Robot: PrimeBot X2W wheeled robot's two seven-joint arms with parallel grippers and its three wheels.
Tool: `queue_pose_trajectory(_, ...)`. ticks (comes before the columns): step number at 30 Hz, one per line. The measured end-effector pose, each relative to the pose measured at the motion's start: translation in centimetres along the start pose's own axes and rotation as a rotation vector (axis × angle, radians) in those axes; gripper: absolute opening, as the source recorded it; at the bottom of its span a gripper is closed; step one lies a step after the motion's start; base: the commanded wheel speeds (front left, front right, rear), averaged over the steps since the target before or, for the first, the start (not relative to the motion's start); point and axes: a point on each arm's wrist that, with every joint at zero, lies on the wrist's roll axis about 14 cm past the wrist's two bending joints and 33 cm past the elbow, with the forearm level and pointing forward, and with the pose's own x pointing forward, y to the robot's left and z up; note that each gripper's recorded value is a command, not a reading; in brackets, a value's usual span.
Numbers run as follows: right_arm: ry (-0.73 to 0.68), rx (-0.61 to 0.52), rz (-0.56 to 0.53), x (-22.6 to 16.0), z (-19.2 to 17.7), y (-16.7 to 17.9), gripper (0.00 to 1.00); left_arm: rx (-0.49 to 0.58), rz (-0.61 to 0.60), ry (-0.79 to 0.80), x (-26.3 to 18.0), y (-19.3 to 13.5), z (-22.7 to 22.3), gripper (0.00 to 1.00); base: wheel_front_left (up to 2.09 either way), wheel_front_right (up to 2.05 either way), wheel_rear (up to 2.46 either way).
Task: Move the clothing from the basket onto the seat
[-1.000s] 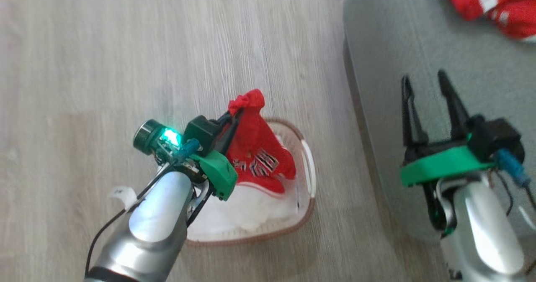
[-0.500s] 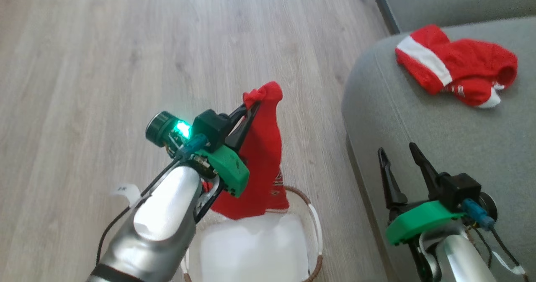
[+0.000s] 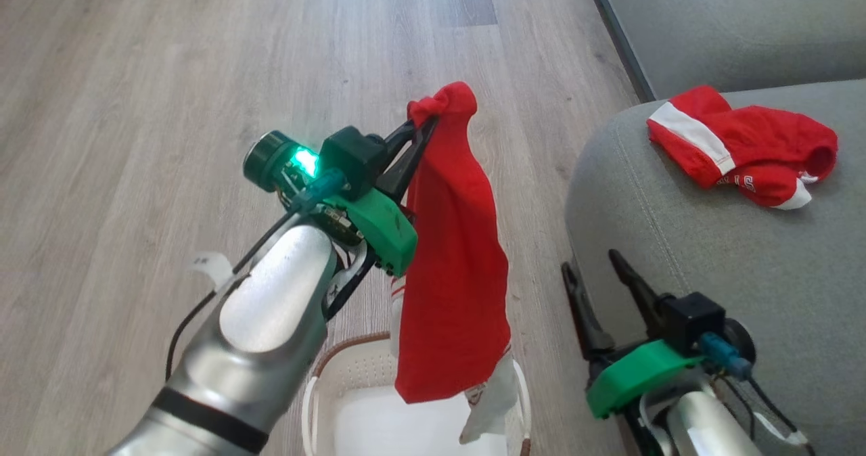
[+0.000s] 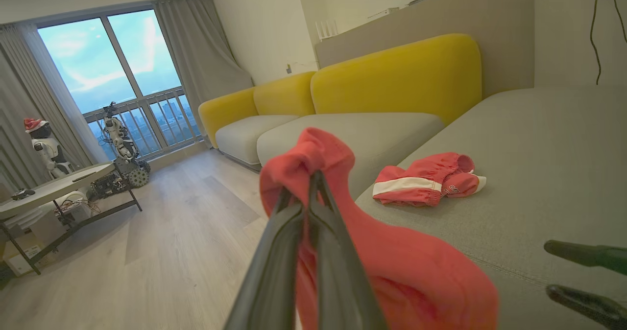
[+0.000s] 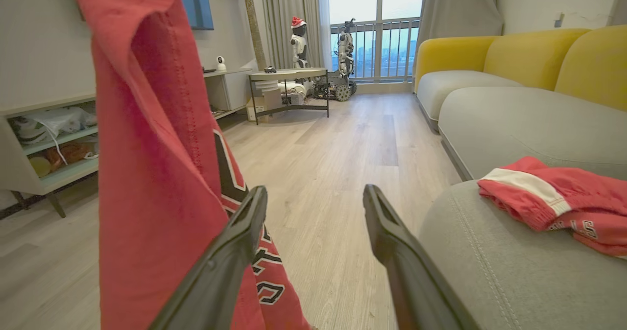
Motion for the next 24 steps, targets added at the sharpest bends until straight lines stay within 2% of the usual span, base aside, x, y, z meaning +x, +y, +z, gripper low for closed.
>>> queue_pose_trajectory(6,0.035,0.013,0.086,0.0,-1.1,2.9,1.00,0.022,0.000,-0.030,0.5,0.4,1.8,0.00,0.00,0.00,0.00)
queue_pose_trajectory(10,0.071,-0.022,0.173,0.7,-2.0,5.3,1.00,0.029,-0.010,-0.054,0.7,0.1,3.1,0.00,0.00,0.00,0.00)
queue_pose_trajectory(17,0.048,-0.080,0.245,3.2,-0.5,6.8,1.00,0.035,-0.016,-0.052,0.4,0.0,3.3,0.00,0.00,0.00,0.00)
queue_pose_trajectory(24,0.083,-0.137,0.297,4.3,-1.2,7.9,1.00,0.040,-0.022,-0.050,0.1,-0.2,3.4,0.00,0.00,0.00,0.00)
